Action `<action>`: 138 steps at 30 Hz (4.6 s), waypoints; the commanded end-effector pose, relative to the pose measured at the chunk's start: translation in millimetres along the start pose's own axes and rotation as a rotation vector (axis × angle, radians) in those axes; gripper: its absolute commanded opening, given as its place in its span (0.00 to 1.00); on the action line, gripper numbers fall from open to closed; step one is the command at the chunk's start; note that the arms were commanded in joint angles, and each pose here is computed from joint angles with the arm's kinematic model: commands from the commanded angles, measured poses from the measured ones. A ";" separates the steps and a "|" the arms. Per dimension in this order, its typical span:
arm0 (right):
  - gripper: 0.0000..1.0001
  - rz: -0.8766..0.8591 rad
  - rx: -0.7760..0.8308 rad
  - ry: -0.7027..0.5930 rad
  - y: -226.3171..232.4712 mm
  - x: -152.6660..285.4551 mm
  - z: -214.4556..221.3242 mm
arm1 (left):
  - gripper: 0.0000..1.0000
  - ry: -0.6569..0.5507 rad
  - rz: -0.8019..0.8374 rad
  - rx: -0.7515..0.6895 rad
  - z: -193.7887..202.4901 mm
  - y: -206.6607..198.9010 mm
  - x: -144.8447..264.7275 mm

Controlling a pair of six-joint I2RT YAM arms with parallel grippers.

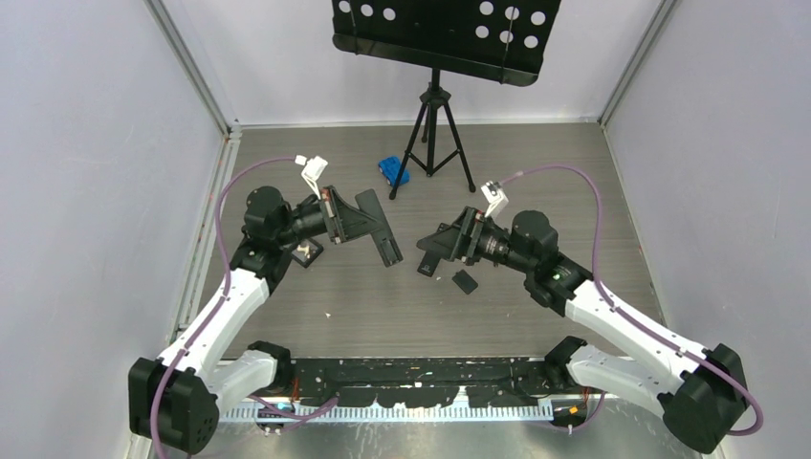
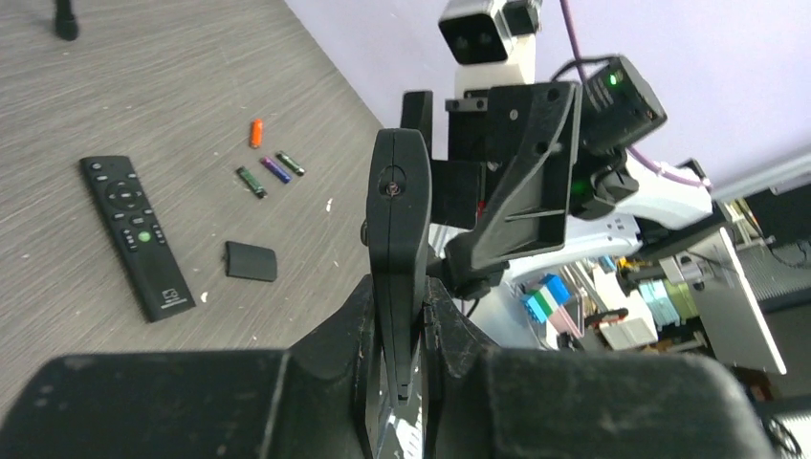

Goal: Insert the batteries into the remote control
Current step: Adjust the remote control, then move the battery to the center of the board.

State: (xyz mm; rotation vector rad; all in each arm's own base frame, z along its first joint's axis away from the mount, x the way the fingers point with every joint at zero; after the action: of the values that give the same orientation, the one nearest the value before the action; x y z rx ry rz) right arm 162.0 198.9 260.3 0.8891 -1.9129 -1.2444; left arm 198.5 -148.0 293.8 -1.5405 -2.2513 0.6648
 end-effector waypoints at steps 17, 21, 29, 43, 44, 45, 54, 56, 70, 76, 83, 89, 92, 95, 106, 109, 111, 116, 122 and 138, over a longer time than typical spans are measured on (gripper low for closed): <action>0.36 -0.400 0.298 0.359 83.3 -34.0 38.2 | 0.00 -0.018 0.309 -0.109 -27.6 -52.4 -6.5; 0.12 -0.444 0.257 0.350 88.6 -34.7 38.2 | 0.04 -0.028 0.319 -0.112 -31.9 -58.6 -4.3; 0.04 -0.492 0.192 0.381 90.6 -38.3 41.1 | 0.72 -0.117 0.282 -0.084 -44.8 -71.8 0.1; 0.04 -0.526 0.200 0.459 93.6 -39.9 44.0 | 0.47 -0.166 0.235 -0.056 -47.5 -69.7 -1.0; 0.04 -0.524 0.200 0.466 93.6 -40.5 44.0 | 0.42 -0.165 0.234 -0.056 -47.4 -69.2 -1.3; 0.04 -0.518 0.200 0.468 93.3 -41.4 44.0 | 0.36 -0.163 0.234 -0.056 -47.3 -68.5 -1.7; 0.70 -0.386 0.265 0.349 80.9 -42.6 37.3 | 0.00 -0.121 0.128 -0.083 -39.8 -54.9 -4.0; 0.77 -0.274 0.292 0.310 71.2 -42.1 33.7 | 0.00 -0.112 0.019 -0.067 -36.1 -45.6 -3.9; 0.68 0.533 0.153 -0.212 -17.4 -9.6 -26.2 | 0.00 -0.027 -0.454 -0.036 -11.7 6.4 2.5; 0.53 0.950 0.059 -0.391 -78.3 26.0 -68.2 | 0.00 -0.009 -0.406 -0.034 -10.0 4.7 0.2; 0.53 1.227 0.017 -0.392 -132.7 38.5 -93.9 | 0.00 0.006 -0.377 -0.026 -7.4 4.9 -1.8; 0.55 1.314 0.018 -0.320 -160.6 32.7 -104.7 | 0.00 0.018 -0.363 -0.029 -7.8 3.8 -2.2; 0.56 1.332 0.015 -0.290 -170.8 29.0 -106.8 | 0.00 0.029 -0.362 -0.035 -8.5 3.1 -2.0; 0.55 1.325 -0.003 -0.264 -179.0 24.4 -106.9 | 0.00 0.033 -0.362 -0.036 -8.7 3.7 -2.5; 0.49 1.295 -0.001 -0.191 -191.9 11.1 -108.3 | 0.00 0.047 -0.358 -0.028 -9.6 5.2 -4.7; 0.49 1.302 0.007 -0.180 -194.6 8.3 -110.1 | 0.00 0.048 -0.358 -0.030 -9.9 4.8 -4.4; 0.49 1.314 0.015 -0.179 -196.8 7.5 -111.7 | 0.00 0.048 -0.357 -0.032 -10.3 4.0 -4.0; 0.42 1.347 0.017 -0.166 -201.4 7.1 -112.0 | 0.00 0.051 -0.358 -0.034 -10.4 2.9 -3.1; 0.23 1.344 -0.001 -0.143 -202.0 8.8 -106.9 | 0.00 0.053 -0.360 -0.033 -9.5 2.1 -2.0; 0.19 1.241 -0.092 -0.020 -193.0 21.1 -75.6 | 0.00 0.055 -0.361 -0.028 -5.6 3.1 -0.9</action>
State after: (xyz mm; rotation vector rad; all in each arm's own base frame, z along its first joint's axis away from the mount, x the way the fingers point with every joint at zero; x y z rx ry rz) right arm 258.3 83.4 102.0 -0.4438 -1.8734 -0.4973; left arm 206.9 -146.9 278.7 -1.0291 -2.3672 0.4952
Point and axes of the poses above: each gripper's point midway between its finger pads, its own x axis back along the fingers, its own y axis along the line the jaws close on, z = x × y, the point moved 9 cm from there along x, back along the fingers, and after that the axes turned 14 degrees about -x, right-handed, at the moved point
